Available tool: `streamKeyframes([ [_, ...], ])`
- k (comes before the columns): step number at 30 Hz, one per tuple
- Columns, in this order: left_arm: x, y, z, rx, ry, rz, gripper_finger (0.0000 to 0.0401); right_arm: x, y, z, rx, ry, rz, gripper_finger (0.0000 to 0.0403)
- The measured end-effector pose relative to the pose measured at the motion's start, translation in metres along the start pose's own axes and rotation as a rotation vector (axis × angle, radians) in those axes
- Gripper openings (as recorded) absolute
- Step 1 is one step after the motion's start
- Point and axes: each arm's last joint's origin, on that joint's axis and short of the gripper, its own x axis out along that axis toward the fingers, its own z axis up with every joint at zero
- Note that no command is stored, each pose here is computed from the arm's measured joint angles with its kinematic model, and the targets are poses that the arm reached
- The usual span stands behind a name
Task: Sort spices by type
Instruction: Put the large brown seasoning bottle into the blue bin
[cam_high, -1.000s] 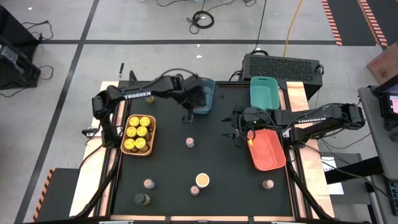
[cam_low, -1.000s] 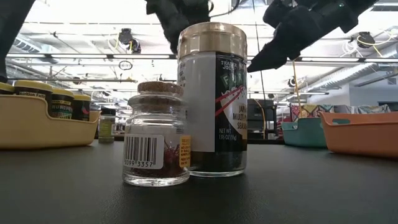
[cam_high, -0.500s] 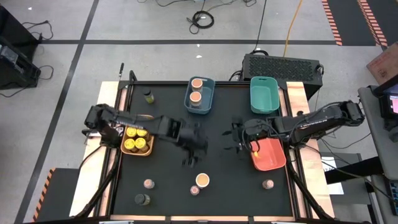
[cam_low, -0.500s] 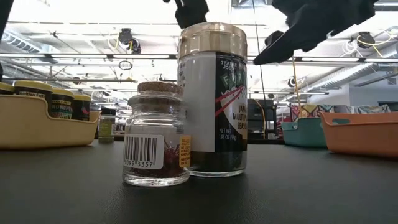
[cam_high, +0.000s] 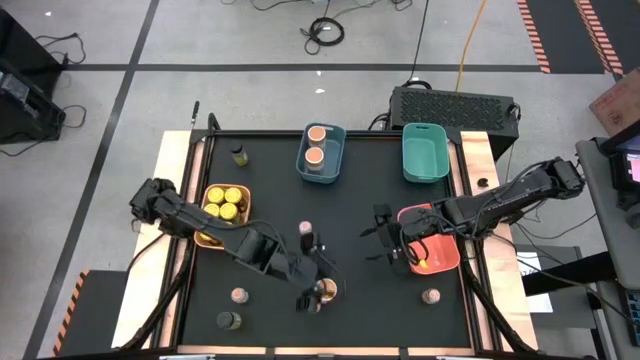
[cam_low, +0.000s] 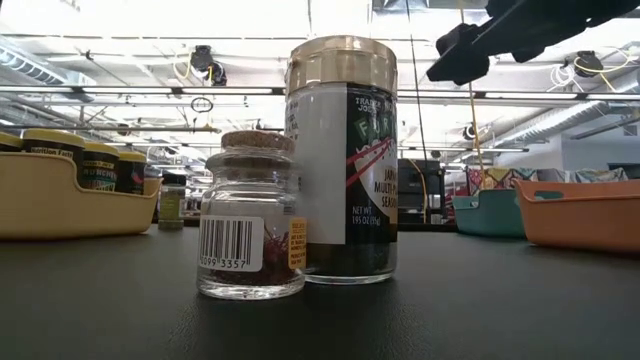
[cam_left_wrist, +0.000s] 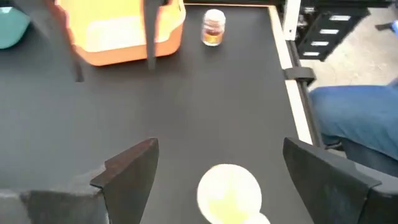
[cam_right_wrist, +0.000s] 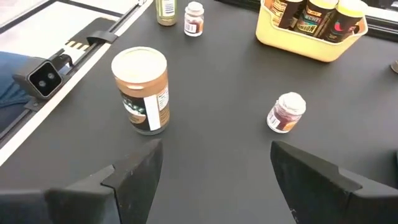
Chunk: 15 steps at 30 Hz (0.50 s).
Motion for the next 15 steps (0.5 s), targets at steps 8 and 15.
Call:
streamKeyframes([
  [8, 0.032, -0.02, -0.018, 0.1, 0.059, -0.029, 0.0345, 0.0, 0.001, 0.0, 0.003, -0.002, 0.0, 0.0293],
  [15, 0.053, -0.021, -0.029, 0.158, 0.12, -0.039, 0.0345, 0.0, 0.001, 0.0, 0.004, 0.0, 0.001, 0.0293],
])
